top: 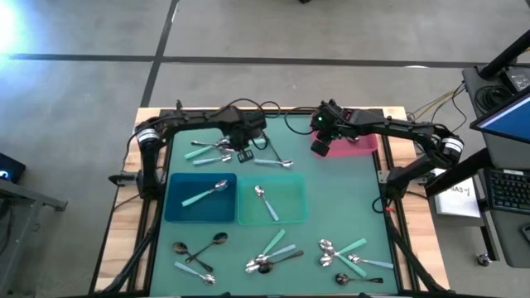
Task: Sort silverware by color (type)
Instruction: Put the green spoon into the blue bin
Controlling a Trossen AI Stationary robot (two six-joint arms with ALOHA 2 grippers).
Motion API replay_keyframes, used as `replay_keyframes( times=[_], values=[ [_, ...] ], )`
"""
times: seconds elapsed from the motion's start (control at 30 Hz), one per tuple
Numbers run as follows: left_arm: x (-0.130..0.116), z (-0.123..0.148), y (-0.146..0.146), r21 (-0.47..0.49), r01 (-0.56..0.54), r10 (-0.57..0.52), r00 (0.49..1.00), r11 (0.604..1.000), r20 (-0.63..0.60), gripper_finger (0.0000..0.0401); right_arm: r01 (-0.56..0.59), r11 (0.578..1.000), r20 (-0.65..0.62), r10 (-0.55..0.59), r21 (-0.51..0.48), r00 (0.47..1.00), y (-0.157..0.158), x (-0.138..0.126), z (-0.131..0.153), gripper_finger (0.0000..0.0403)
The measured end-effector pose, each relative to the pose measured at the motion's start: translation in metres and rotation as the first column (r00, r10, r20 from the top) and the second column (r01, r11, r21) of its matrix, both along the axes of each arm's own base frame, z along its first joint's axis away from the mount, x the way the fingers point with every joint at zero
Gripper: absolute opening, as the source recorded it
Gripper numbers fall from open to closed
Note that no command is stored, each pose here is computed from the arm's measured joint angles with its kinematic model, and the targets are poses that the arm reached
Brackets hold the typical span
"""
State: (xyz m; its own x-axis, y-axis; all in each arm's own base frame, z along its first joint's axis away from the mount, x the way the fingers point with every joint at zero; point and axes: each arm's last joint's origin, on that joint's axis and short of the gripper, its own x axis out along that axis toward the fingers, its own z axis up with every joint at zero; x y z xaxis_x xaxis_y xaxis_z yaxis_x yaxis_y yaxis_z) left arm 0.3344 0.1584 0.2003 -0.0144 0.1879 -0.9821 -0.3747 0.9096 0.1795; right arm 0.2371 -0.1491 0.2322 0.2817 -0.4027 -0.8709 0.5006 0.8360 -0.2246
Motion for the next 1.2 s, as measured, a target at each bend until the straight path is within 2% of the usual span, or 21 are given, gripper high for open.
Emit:
replay_keyframes(
  times=[0.13,0.27,0.43,0.53,0.63,0.87,1.03,1.2],
  values=[
    [-0.008,0.002,-0.002,0.016,-0.035,0.037,0.995,0.999,-0.098,0.0011,0.007,1.000,0.004,-0.007,0.002,1.000,0.000,0.000,0.000,0.0082],
    [-0.010,-0.001,-0.007,0.009,-0.044,0.044,0.992,0.999,-0.117,0.0011,0.019,1.000,0.012,-0.019,0.005,1.000,0.000,0.000,0.000,0.0082],
    [-0.005,0.013,-0.020,0.020,0.002,-0.001,0.999,1.000,-0.047,0.0011,0.016,1.000,0.017,-0.016,0.000,1.000,0.000,0.001,0.000,0.0082],
    [-0.008,0.029,-0.030,0.034,0.000,0.000,1.000,0.999,-0.004,0.0011,0.016,1.000,0.025,-0.016,-0.005,1.000,-0.001,0.001,0.001,0.0082],
    [-0.015,0.049,-0.049,0.006,-0.005,0.005,0.999,1.000,0.050,0.0013,0.016,1.000,0.027,-0.016,-0.006,1.000,-0.001,0.002,0.001,0.0082],
    [-0.049,0.075,-0.118,-0.071,-0.034,0.044,0.987,0.997,0.153,0.0015,0.018,0.999,0.103,-0.015,-0.032,0.995,-0.003,0.007,0.000,0.0082],
    [-0.087,0.073,-0.162,-0.170,-0.110,0.139,0.975,0.979,0.171,0.0015,-0.066,0.998,0.249,0.066,-0.007,0.966,-0.003,0.021,0.001,0.0082],
    [-0.118,0.063,-0.180,-0.212,-0.212,0.247,0.957,0.954,0.153,0.0016,-0.146,0.989,0.329,0.140,-0.005,0.934,0.001,0.043,-0.009,0.0082]
  ],
)
